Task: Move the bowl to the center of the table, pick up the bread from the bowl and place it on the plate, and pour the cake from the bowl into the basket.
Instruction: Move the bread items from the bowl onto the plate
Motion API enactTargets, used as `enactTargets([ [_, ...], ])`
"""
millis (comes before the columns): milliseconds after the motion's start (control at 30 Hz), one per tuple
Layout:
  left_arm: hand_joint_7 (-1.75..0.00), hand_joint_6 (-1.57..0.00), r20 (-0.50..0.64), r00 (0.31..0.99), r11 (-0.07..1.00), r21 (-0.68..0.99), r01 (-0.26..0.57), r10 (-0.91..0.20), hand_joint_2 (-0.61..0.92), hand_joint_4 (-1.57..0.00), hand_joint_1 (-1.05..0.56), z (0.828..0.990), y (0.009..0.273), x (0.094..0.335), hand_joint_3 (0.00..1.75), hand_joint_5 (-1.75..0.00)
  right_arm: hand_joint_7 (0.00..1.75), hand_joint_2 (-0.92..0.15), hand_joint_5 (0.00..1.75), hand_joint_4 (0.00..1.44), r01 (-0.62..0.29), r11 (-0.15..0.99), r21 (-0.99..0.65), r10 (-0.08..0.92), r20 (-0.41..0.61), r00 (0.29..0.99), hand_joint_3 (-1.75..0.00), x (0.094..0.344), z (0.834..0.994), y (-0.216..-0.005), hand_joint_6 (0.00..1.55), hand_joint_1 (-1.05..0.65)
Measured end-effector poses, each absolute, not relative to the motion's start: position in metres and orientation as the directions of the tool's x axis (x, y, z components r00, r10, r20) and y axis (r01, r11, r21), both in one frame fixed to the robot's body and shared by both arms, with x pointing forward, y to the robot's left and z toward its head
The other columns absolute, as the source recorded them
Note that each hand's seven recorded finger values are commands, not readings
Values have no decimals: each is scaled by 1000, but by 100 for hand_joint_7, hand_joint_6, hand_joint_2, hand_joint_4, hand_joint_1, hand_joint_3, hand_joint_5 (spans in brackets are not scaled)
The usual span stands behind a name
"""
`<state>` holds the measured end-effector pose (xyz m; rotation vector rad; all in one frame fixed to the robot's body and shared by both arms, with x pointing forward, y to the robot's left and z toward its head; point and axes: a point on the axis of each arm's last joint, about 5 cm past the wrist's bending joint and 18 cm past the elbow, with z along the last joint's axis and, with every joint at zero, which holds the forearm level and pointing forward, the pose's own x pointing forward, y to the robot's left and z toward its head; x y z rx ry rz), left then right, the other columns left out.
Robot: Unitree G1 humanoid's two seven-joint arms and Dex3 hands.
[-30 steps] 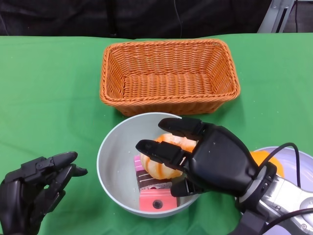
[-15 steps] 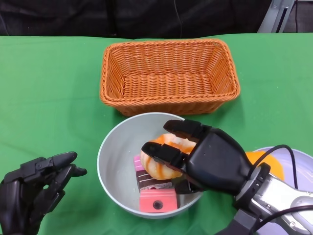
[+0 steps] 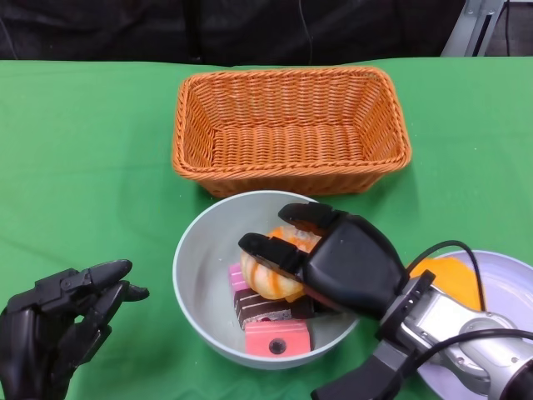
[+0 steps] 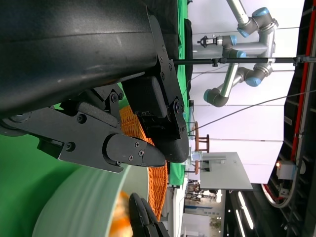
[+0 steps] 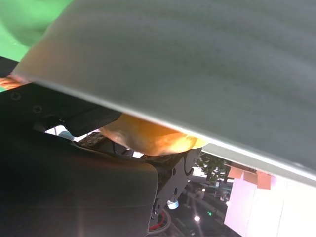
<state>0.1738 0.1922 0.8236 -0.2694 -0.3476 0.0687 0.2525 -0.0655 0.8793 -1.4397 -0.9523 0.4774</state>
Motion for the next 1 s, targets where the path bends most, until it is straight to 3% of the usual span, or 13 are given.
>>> enactTargets([
  [267, -1, -128, 342, 934, 963, -269, -13, 108, 92, -89, -30, 826, 191, 174, 16, -92, 2, -87, 4, 67, 256, 102, -961, 790, 234, 566, 0, 255, 879, -57, 56, -77],
  [633, -1, -129, 371, 922, 961, -278, -5, 112, 92, -91, -31, 831, 189, 177, 14, -91, 6, -84, 12, 111, 163, 121, -979, 804, 193, 563, 0, 261, 879, -54, 93, -45],
  [1000, -1, -128, 395, 913, 961, -275, 15, 98, 92, -90, -29, 840, 186, 177, 18, -91, 3, -85, 12, 120, 128, 80, -989, 808, 140, 572, -1, 263, 882, -50, 100, -41],
])
